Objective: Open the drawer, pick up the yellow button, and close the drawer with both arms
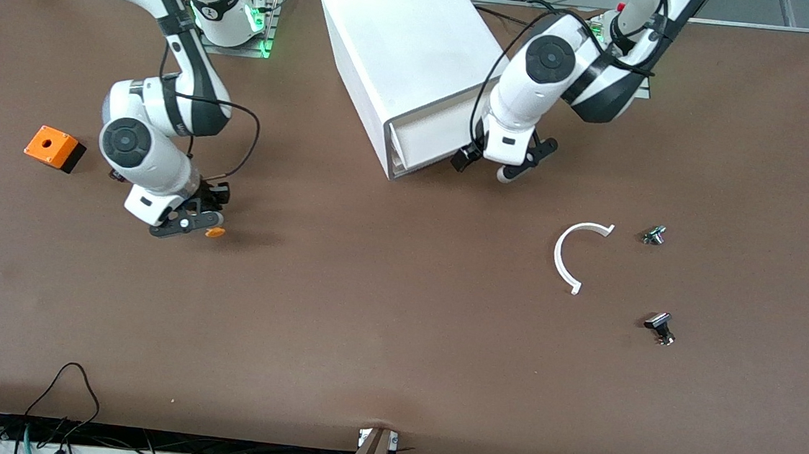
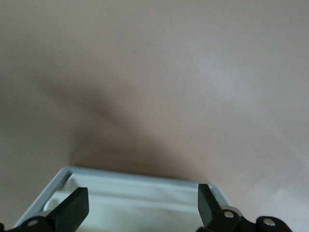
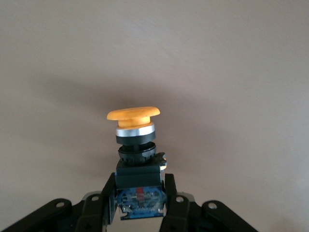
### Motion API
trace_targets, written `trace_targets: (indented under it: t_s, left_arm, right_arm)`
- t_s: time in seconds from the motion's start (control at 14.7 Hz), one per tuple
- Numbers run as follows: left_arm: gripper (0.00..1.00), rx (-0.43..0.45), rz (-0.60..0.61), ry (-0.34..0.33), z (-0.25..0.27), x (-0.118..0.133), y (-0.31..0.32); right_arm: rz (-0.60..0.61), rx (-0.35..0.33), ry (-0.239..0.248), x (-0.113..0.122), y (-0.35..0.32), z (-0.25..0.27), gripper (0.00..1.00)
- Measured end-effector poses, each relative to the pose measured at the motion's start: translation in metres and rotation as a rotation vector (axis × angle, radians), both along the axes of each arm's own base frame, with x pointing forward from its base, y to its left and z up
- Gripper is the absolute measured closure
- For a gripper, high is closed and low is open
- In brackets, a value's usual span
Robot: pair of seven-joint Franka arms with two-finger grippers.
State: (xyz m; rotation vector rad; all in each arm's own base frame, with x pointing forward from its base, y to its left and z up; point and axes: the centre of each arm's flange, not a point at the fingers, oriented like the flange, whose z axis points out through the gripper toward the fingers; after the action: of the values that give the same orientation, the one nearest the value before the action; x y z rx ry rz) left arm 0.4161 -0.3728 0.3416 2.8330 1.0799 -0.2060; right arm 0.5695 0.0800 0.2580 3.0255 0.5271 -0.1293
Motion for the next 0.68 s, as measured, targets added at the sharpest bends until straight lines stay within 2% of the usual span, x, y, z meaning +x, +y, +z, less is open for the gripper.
trace_targets:
  t_s: [0.27, 0.68]
  left_arm:
    - [0.0, 0.039, -0.033, 0.042, 0.001, -0.038, -0.024]
    - [0.0, 0.012, 0.007, 0.093, -0.002, -0.046, -0.027]
  right_arm:
    - [0.058, 0.015, 0.025, -0.001, -0.072, -0.01, 0.59]
    - [0.175, 0.041, 0.058, -0.008, -0.12, -0.05, 0.59]
